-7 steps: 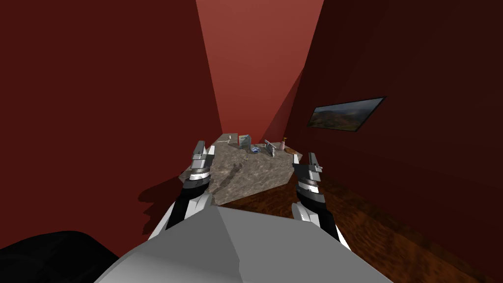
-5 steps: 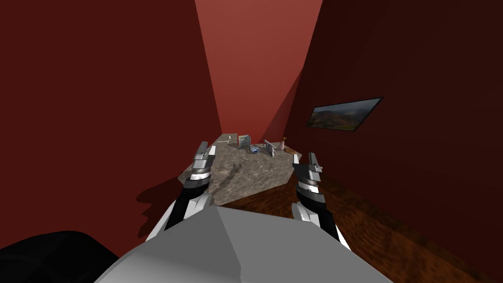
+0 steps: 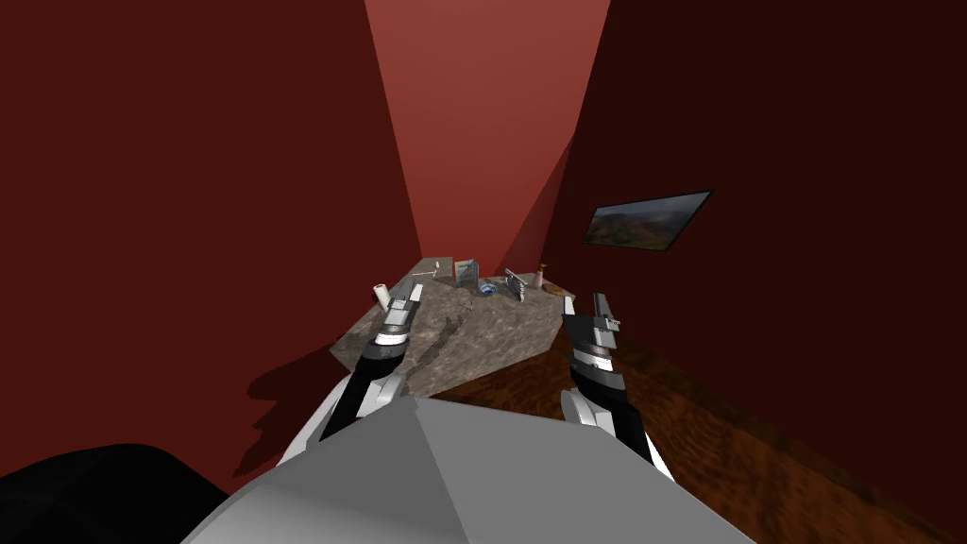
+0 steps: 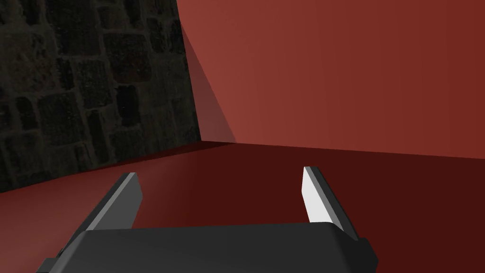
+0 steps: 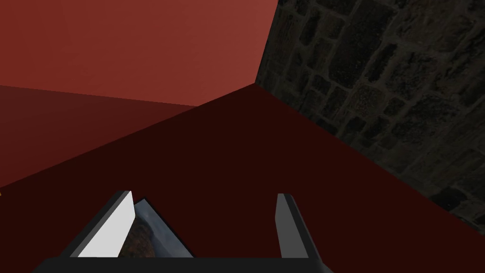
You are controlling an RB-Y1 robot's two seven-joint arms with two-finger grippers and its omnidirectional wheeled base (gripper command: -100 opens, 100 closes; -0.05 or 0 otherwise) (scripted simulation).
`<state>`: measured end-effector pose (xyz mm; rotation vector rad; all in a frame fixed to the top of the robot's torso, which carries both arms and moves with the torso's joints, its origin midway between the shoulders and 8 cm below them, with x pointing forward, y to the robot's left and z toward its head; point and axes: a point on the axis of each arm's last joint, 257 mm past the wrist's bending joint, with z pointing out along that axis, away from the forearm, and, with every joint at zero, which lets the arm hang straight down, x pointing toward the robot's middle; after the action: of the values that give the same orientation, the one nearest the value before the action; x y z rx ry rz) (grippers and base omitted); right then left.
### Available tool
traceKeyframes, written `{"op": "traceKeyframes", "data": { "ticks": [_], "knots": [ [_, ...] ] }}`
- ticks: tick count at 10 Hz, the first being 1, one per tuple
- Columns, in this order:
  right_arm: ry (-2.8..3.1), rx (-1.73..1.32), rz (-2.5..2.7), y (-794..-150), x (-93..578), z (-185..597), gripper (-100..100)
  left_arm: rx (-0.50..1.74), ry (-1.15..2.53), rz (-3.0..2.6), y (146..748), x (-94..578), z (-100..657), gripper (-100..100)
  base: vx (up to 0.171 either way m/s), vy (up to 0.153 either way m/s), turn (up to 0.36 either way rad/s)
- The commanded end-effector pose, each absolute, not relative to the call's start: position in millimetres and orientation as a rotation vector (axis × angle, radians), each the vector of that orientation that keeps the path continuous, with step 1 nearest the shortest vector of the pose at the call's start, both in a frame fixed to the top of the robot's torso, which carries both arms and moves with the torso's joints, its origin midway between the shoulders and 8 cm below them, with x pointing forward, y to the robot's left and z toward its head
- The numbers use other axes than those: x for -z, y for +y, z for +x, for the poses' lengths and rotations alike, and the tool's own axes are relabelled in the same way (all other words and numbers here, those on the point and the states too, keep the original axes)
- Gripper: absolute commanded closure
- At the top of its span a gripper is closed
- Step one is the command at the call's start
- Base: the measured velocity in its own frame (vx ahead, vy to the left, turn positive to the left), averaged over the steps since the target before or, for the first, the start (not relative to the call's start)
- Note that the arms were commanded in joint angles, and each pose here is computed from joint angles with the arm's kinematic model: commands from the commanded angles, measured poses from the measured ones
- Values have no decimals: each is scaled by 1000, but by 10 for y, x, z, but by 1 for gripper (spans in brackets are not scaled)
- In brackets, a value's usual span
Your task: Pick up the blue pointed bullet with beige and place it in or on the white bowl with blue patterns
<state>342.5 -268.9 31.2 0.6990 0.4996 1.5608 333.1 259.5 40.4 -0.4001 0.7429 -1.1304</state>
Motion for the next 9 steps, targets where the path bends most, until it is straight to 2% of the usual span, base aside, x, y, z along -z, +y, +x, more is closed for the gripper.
{"op": "traceKeyframes", "data": {
  "ticks": [1,9],
  "knots": [
    [500,-1561,699,-2689,-312,3425,0,1100,785,-379,2574,-282,3404,-100,30,13,-105],
    [500,-1561,699,-2689,-312,3425,0,916,987,-293,2471,460,3780,-100,38,24,-125]
  ]
}}
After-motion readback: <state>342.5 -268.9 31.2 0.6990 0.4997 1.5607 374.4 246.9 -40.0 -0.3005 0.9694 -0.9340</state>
